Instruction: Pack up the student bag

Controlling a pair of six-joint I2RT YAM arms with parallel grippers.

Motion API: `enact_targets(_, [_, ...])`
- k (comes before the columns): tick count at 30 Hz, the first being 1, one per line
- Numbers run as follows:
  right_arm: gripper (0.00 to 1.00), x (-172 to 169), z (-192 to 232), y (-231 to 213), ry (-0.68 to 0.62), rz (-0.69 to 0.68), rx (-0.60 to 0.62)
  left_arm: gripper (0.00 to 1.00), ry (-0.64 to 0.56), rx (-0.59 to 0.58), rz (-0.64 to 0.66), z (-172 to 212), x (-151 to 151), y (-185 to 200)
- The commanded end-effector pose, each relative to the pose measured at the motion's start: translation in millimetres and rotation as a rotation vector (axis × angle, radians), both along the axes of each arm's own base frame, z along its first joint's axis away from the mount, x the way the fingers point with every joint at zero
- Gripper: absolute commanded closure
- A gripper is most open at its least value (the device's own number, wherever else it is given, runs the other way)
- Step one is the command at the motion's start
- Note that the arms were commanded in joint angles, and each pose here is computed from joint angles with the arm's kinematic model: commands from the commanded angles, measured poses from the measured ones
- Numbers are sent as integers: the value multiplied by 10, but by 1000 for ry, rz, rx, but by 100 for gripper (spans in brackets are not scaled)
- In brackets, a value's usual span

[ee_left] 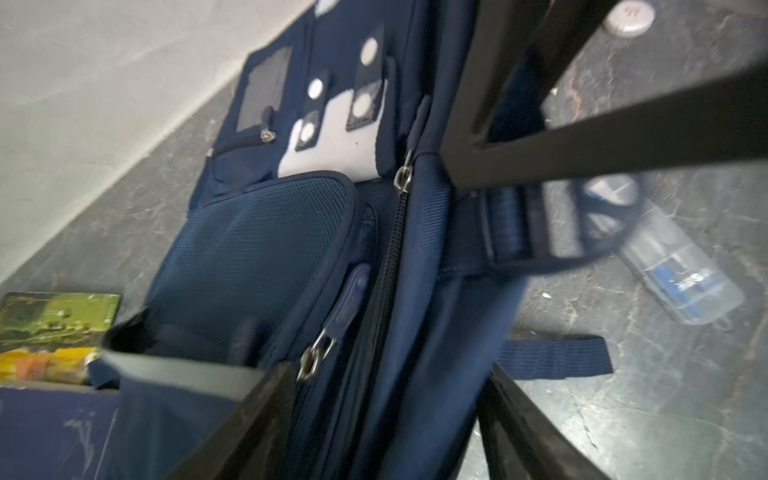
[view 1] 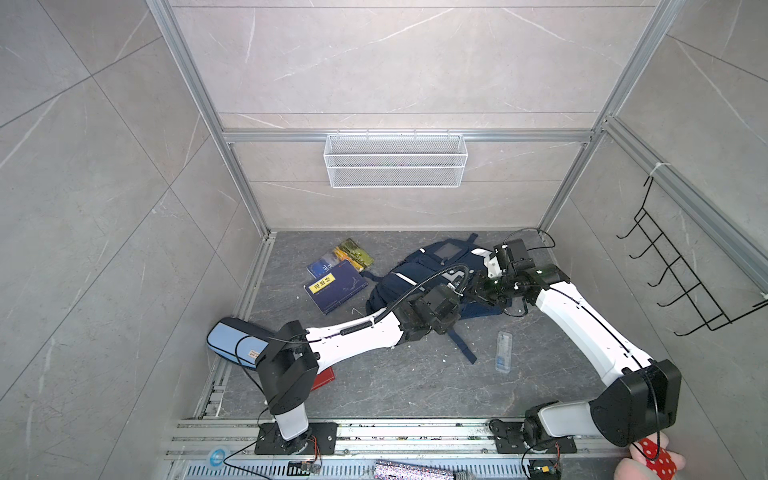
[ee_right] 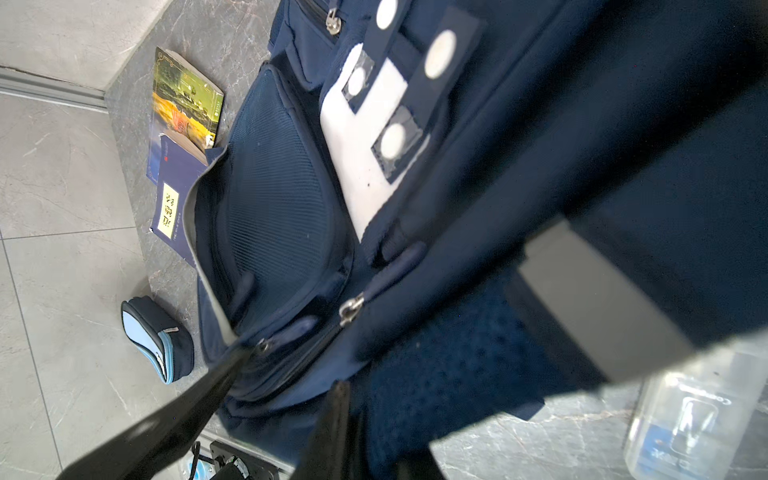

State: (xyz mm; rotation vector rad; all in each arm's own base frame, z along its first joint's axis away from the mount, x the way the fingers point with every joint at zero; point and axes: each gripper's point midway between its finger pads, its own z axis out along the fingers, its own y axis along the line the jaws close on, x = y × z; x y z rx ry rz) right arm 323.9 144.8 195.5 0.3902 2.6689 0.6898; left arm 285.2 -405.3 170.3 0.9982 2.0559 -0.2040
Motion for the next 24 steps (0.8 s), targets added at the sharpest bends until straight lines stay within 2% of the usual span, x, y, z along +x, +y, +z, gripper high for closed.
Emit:
enact_targets(1, [88, 37, 185, 65, -59, 33, 19, 37, -3, -21, -40, 48, 116, -130])
enact_targets(3, [87, 42, 193, 65, -61, 36, 18, 50, -1, -9, -52, 36, 134, -168])
enact_targets(4, [86, 44, 204, 67, -63, 36, 18, 60, 5, -7, -58, 26, 125, -175])
enact_targets(6, [84, 55, 226, 70, -70, 40, 17, 100, 28, -26, -64, 48, 100, -151])
enact_targets(10, [75, 49, 285, 46, -96, 55, 0, 100, 110, -114, -94, 158, 9, -22])
enact_targets(15, [32, -70, 472, 70, -179, 190, -30, 100, 202, -191, -159, 339, -84, 192])
enact_targets(17, [21, -175, 588, -7, -250, 243, -86, 100, 245, -214, -203, 418, -139, 248])
enact_targets(19, [16, -324, 707, -34, -356, 331, -122, 100, 290, -244, -252, 512, -200, 283])
enact_targets(24, [14, -722, 917, -24, -586, 543, -174, 100, 373, -247, -353, 627, -352, 300])
